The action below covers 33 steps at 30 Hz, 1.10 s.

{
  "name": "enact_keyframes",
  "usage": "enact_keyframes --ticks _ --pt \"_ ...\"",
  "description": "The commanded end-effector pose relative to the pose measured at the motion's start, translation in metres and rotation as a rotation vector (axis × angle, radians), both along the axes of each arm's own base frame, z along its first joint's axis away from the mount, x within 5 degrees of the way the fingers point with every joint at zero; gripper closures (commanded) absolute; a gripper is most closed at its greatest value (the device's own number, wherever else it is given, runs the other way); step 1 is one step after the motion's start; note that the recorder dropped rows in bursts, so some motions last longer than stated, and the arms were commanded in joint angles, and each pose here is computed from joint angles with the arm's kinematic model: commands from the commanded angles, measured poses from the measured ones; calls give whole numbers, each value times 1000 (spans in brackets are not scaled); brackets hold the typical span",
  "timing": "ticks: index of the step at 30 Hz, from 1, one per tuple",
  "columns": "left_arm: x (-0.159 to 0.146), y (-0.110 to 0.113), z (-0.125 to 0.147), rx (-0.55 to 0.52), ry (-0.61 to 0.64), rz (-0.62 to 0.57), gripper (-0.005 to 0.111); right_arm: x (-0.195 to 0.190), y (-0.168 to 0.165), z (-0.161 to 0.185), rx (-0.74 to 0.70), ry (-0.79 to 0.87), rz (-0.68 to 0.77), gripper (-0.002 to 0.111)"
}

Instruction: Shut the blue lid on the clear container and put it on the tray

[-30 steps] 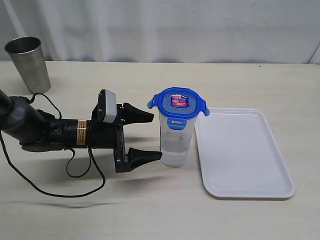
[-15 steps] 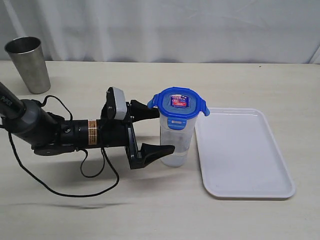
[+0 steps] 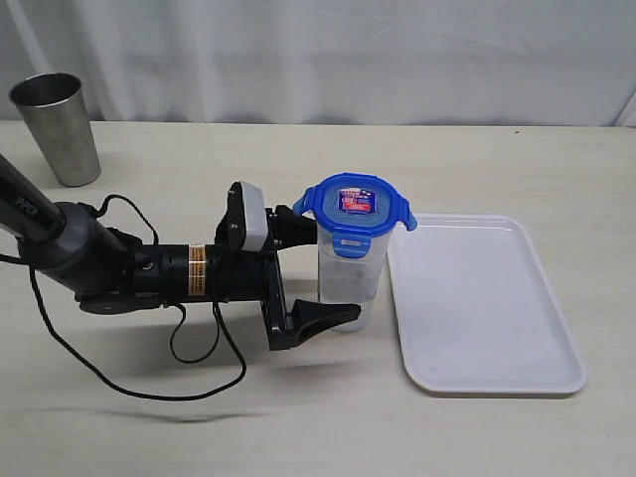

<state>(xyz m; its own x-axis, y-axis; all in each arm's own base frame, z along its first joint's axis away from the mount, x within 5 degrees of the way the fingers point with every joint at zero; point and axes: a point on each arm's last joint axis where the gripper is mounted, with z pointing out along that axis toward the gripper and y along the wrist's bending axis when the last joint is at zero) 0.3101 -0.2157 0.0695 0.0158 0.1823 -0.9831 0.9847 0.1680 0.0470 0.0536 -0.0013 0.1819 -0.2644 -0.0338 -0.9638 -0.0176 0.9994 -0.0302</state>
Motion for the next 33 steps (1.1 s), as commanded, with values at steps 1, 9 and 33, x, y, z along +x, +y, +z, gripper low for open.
enact_keyframes --ticks 1,9,33 --pt "-3 -7 1 -4 -16 -15 2 0 0 1 1 -14 1 104" --pt "-6 -15 2 -14 -32 1 2 0 0 1 1 -14 1 104" --pt "-4 -17 4 -30 -63 27 2 0 0 1 1 -14 1 104"
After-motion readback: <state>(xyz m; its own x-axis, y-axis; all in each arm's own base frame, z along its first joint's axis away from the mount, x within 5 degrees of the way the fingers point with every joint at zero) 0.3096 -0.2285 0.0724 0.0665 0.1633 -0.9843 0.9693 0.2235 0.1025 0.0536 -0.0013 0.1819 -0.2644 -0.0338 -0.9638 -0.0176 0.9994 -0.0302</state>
